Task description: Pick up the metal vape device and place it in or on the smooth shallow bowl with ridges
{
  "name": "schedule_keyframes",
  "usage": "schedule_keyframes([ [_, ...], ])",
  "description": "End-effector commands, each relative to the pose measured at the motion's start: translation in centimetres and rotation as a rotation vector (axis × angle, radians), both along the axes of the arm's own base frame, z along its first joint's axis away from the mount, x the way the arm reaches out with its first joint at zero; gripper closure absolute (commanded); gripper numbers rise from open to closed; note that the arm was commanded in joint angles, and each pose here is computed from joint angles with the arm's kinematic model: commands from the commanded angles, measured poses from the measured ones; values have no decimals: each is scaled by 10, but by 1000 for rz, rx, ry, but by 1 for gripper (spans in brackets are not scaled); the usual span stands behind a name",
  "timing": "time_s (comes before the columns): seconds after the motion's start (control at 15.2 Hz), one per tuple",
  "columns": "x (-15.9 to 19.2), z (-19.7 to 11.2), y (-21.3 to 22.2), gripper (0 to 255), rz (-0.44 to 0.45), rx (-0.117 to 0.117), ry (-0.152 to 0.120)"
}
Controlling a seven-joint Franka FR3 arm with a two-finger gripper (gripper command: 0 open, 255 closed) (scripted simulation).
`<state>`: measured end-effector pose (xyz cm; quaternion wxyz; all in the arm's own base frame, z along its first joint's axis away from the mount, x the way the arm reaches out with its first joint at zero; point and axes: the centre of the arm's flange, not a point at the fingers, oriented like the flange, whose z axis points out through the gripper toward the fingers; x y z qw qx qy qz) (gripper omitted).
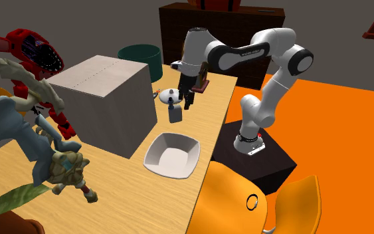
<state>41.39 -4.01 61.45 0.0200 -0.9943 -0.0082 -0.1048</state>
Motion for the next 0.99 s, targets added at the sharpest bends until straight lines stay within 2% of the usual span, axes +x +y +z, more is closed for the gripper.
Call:
schedule_keyframes([
  [0.0, 26, 3, -8, 0, -10, -15, -10],
  [0.53, 37, -36, -8, 0, -11, -16, -11],
  [0.92, 37, -36, -8, 0, -11, -16, -11],
])
